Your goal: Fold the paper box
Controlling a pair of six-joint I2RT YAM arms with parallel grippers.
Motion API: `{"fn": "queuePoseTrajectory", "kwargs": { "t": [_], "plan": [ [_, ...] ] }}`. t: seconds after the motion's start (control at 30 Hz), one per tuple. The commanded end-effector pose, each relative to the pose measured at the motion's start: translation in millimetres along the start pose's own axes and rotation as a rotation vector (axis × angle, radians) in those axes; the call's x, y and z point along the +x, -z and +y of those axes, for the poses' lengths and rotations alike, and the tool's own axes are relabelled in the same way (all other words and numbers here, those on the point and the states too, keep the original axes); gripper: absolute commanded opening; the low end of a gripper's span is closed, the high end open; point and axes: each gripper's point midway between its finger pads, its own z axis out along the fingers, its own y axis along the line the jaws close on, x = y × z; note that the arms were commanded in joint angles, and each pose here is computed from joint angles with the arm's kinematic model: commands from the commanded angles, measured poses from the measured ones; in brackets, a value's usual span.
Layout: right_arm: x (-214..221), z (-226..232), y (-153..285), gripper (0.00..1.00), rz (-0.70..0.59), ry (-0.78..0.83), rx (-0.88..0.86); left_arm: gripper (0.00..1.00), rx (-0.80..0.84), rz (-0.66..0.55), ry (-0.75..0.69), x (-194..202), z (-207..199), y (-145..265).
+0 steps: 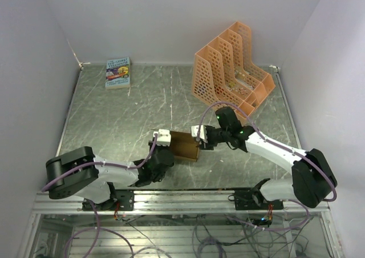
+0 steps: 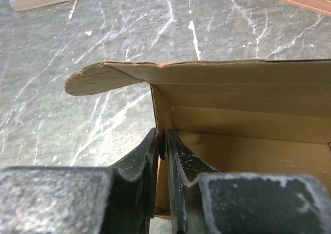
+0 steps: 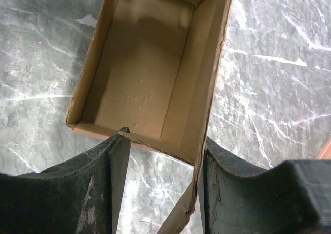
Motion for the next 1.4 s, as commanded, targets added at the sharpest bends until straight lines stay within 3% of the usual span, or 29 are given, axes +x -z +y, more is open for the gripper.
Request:
{"fn": "queuePoseTrajectory", "kwargs": {
  "t": [0.0,0.57,0.8,1.03,1.37],
  "plan": [
    [-2,15,2,0.49,-0.008,0.023,-0.041,0.23,-0.012,-0.008,0.063,-1,2,6],
    [-2,33,5,0.58,-0.006,0.058,-0.094,0.31,0.007,0.008,0.063,5,-1,18],
    [-1,34,5,0.62,-0.001,0.058,-0.087,0.42,0.038,0.030,0.085,3,-1,27],
    [0,36,5,0.63,0.000,0.058,-0.094,0.54,0.086,0.137,0.136,7,7,42],
    [2,38,4,0.63,0.006,0.055,-0.101,0.57,0.238,0.273,0.235,-23,8,74]
  ]
}}
